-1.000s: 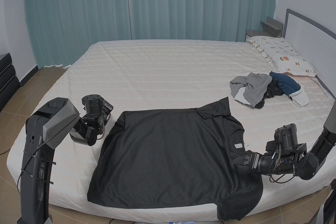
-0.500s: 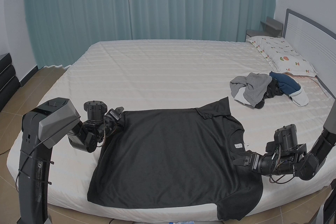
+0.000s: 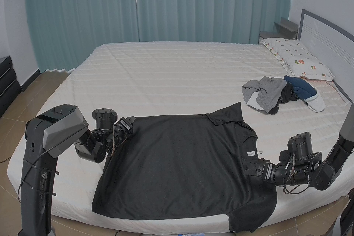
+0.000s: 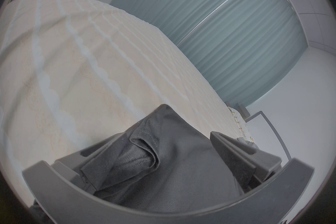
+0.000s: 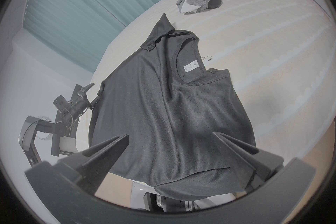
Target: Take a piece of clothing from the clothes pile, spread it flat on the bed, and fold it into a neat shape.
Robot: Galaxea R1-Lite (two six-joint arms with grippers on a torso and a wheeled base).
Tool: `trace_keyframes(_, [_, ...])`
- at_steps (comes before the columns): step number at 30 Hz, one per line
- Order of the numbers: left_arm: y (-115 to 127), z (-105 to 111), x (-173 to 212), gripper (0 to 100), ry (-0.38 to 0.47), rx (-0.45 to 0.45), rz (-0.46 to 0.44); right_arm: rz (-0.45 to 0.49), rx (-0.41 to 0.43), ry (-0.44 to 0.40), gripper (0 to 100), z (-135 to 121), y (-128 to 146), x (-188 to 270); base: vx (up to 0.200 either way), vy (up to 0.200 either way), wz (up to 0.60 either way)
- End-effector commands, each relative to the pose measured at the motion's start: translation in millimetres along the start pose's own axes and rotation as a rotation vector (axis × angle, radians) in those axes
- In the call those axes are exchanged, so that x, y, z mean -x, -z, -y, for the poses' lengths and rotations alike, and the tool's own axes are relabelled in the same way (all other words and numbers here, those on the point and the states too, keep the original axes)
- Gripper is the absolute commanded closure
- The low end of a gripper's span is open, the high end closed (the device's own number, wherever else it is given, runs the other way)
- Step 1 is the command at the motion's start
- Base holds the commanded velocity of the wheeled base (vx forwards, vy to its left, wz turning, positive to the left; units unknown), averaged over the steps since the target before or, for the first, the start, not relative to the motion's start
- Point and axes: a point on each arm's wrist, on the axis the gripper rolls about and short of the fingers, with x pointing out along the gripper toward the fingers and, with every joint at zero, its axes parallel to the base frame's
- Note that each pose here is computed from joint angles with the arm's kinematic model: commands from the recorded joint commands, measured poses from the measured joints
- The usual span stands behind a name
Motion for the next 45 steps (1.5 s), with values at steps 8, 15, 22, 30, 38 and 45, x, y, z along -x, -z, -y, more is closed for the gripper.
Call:
trace_keyframes(8, [1.3,-3.9,-6.9,100,-0.002,-0.001,0.007,-0.002,-0.001,0.001,0,0.2,0.6,-0.2,0.000,0.000,0.00])
trace_keyframes(15, [-5.0,-2.6,-7.8,100,0.003,0.004,0.039,-0.003,-0.001,0.002,0,0.4,0.8,-0.5,0.000,0.000,0.00])
trace_keyframes(22, [-22.8,-7.1,-9.4,100,-0.004,0.020,0.099,-0.002,-0.001,0.001,0,0.2,0.6,-0.2,0.000,0.000,0.00])
trace_keyframes(30, [-51.8,-23.5,-22.6,100,-0.015,0.046,0.209,-0.008,-0.002,0.004,0,1.0,1.5,-1.0,0.000,0.000,0.00])
trace_keyframes(38, [-64.2,-34.8,-31.3,100,-0.034,0.058,0.264,-0.010,-0.003,0.006,0,1.3,1.9,-0.9,0.000,0.000,0.00])
trace_keyframes(45, [-63.9,-36.1,-36.4,100,-0.030,0.058,0.271,-0.008,-0.002,0.006,0,1.2,1.8,-0.9,0.000,0.000,0.00])
